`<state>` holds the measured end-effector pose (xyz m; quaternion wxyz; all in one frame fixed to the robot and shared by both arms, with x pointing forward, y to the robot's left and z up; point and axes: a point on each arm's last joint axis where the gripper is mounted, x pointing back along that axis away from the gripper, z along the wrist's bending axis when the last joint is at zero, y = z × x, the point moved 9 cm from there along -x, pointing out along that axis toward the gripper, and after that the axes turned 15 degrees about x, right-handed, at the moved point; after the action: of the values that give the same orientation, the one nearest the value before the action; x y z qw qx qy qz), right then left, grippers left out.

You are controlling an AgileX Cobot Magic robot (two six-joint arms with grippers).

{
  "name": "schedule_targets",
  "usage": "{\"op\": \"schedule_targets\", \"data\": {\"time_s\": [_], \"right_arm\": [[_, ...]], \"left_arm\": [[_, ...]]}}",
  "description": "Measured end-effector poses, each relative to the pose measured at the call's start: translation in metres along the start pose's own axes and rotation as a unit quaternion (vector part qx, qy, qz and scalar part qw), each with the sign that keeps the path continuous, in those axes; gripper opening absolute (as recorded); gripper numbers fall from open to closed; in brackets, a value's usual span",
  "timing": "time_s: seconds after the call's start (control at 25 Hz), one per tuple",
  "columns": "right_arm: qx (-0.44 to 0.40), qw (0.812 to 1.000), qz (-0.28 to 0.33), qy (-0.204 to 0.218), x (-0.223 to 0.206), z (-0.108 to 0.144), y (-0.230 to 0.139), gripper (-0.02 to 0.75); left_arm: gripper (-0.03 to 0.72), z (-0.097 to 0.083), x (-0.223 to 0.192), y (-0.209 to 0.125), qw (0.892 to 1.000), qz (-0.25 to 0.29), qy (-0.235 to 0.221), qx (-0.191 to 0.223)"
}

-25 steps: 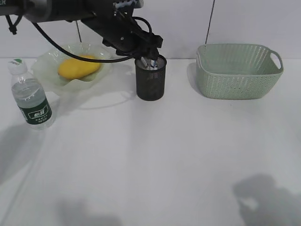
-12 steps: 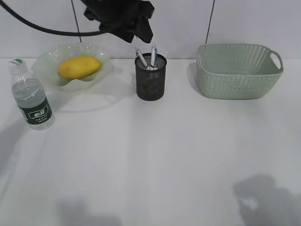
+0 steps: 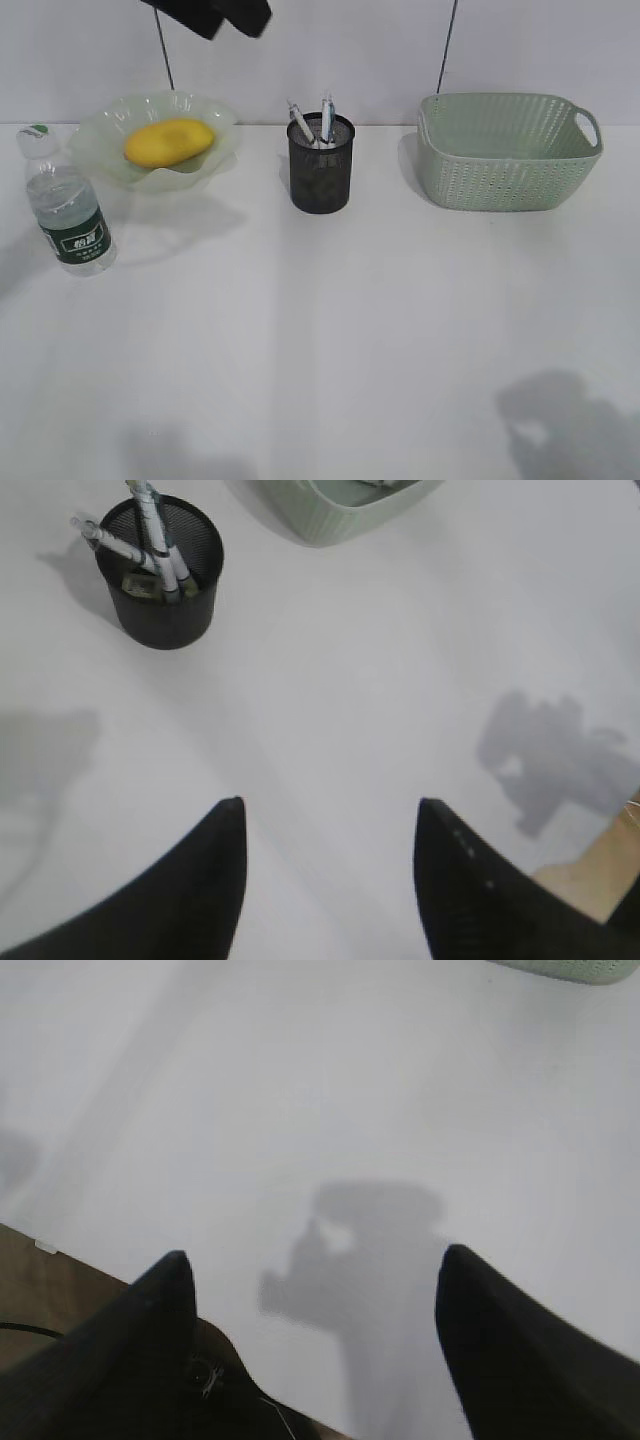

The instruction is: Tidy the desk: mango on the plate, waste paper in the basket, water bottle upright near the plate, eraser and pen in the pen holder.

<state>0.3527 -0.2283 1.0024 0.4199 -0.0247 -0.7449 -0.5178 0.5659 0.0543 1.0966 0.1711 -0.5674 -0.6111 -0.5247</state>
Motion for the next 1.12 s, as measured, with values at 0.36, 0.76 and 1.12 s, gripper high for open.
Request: {"op": "schedule_targets", "data": {"time_s": [0.36,0.76,1.12], "right_arm": [[0.000,1.000,0.000,0.000,0.000,0.000,0.000,0.585],[0.000,1.000,0.005,0.000,0.000,0.000,-0.002,0.585],[-0.001,1.000,0.006,0.001,0.000,0.001,-0.002,0.585]], "left_arm": [[0.412,0.026,0.057,-0.084,0.998,-0.002,0.060,-0.024],[0.408,0.069,0.115,-0.216,0.991,-0.067,0.106,-0.054],[0.408,0.082,0.149,-0.298,0.972,-0.224,0.056,-0.038]]}}
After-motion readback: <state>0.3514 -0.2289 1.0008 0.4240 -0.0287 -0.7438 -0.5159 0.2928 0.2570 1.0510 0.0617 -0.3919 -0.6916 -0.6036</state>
